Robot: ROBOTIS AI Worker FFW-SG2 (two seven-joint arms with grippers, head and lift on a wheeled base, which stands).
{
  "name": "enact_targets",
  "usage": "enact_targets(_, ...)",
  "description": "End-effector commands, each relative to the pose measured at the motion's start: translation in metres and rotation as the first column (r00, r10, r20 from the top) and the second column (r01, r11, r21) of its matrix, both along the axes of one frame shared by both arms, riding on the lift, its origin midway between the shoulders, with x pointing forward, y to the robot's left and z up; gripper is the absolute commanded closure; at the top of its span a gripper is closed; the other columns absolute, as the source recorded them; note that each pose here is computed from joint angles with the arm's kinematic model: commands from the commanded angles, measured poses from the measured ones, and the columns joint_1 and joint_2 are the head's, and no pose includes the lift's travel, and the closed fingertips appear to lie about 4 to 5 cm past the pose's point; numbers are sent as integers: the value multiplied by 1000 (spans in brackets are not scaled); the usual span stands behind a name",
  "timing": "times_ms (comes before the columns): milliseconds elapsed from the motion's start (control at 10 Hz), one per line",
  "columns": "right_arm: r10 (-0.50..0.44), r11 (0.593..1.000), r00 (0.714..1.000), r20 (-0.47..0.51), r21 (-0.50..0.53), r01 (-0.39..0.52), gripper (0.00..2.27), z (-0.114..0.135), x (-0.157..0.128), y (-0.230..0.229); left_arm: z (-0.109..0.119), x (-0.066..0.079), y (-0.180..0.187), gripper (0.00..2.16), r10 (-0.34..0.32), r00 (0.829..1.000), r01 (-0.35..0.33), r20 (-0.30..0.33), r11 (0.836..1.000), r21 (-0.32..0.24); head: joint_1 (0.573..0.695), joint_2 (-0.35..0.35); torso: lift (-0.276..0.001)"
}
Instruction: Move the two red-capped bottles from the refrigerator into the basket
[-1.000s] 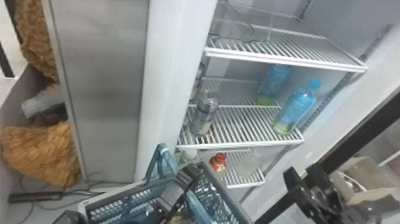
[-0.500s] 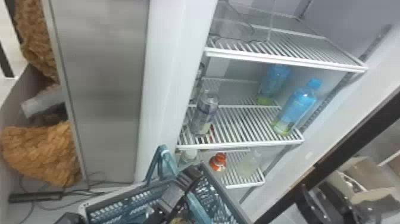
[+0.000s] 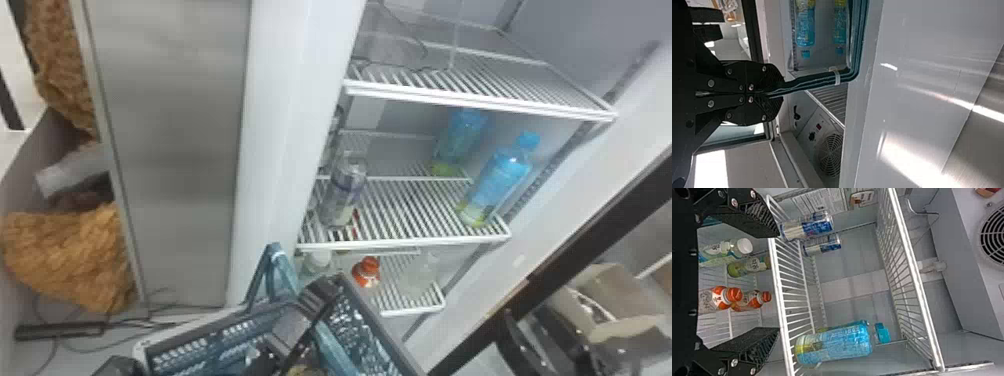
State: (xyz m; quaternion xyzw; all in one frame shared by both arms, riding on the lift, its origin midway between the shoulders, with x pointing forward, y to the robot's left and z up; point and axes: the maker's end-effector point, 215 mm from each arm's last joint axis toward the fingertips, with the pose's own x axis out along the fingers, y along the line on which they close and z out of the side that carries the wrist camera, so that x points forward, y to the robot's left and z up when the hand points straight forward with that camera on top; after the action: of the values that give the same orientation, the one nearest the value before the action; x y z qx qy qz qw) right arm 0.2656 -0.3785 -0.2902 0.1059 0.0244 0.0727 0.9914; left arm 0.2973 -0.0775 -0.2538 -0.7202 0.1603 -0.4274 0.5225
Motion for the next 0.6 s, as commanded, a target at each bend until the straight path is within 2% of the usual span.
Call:
enact_targets(0,3,1000,1000,-5,0,-3,182,-2,1,1,1,0,-1,1204,-3,1000,3,4,1000,3,695,-350,0)
enact_targets(500,9,1000,1000,-13,1,-9,182,-4,2,3,0,0,-1,1204,-3,1000,3,1,1000,4,695,-350,0)
